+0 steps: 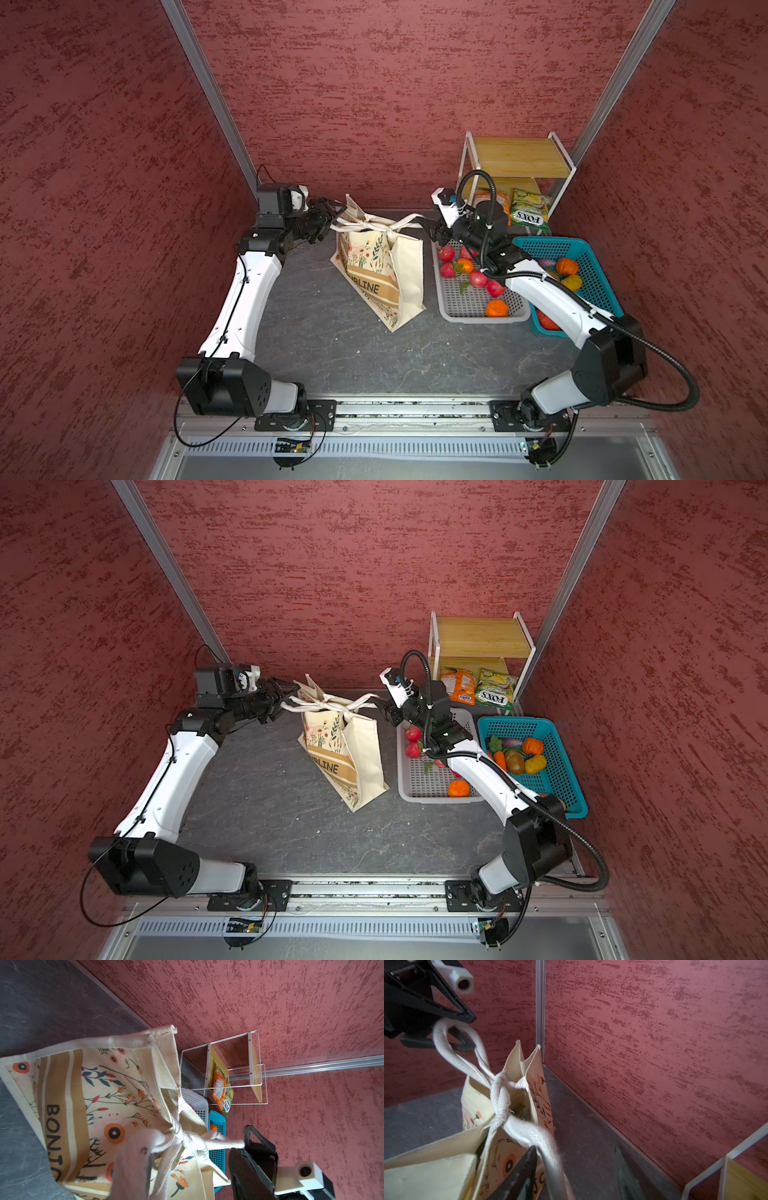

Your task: Place the food into the grocery bag and tie it

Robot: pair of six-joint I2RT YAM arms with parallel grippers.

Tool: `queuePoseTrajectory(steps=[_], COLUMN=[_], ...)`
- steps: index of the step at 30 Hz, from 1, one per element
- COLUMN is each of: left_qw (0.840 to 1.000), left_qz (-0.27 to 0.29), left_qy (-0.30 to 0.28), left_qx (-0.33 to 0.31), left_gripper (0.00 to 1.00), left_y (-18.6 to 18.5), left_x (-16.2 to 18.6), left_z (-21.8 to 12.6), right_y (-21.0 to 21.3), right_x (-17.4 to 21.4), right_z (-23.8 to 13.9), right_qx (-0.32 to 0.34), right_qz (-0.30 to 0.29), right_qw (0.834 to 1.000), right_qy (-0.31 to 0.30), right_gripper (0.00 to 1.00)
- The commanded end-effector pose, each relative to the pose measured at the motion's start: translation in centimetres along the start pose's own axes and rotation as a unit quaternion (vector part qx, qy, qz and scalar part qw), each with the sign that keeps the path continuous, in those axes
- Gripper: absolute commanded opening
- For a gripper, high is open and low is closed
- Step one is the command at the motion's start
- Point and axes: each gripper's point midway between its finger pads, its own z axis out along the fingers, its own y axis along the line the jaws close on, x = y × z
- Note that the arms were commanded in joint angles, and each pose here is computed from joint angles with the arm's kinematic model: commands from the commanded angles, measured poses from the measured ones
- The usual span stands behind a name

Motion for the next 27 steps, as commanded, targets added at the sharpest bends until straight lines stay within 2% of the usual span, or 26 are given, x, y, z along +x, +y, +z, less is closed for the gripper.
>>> queuePoseTrajectory(steps=[1, 4, 7, 10, 14, 18, 20, 23, 27], left_qw=[0.999, 0.998, 0.995, 0.991, 0.985, 0.973, 0.961, 0.928, 0.881], left_qz=[0.026, 0.032, 0.035, 0.037, 0.052, 0.091, 0.12, 0.149, 0.17], left_qy=[-0.002, 0.004, 0.014, 0.022, -0.013, -0.109, -0.168, -0.267, -0.361], left_qx=[-0.026, -0.053, -0.089, -0.13, -0.163, -0.18, -0.184, -0.211, -0.254], left_gripper=[0.64, 0.69, 0.79, 1.0, 0.99, 0.99, 0.99, 0.99, 1.0], left_y=[0.5, 1.5, 2.9, 4.4, 5.0, 4.1, 3.2, 3.3, 5.4], left_x=[0.8, 1.5, 2.3, 3.1, 3.0, 1.1, -0.1, -1.7, -3.1], left_z=[-1.4, -2.0, -2.8, -3.7, -6.1, -9.9, -12.2, -15.8, -18.5], right_y=[0.3, 0.6, 0.8, 0.8, 0.8, -0.6, -2.1, -5.0, -9.1], right_x=[-1.2, -1.4, -1.1, -1.2, -1.5, -2.0, -1.9, -0.7, 1.9], right_z=[-1.3, -2.2, -2.8, -3.6, -5.0, -7.2, -8.3, -10.1, -13.2], right_qx=[0.001, 0.0, 0.001, 0.007, 0.021, 0.061, 0.097, 0.167, 0.275], right_qz=[-0.019, -0.03, -0.034, -0.039, -0.04, -0.018, 0.004, 0.039, 0.091], right_qw=[1.0, 0.999, 0.999, 0.999, 0.999, 0.998, 0.995, 0.985, 0.956], right_qy=[-0.017, -0.013, -0.003, -0.003, -0.004, -0.023, -0.032, -0.034, -0.04], right_gripper=[0.71, 0.79, 0.84, 0.87, 0.89, 0.9, 0.91, 0.9, 0.88])
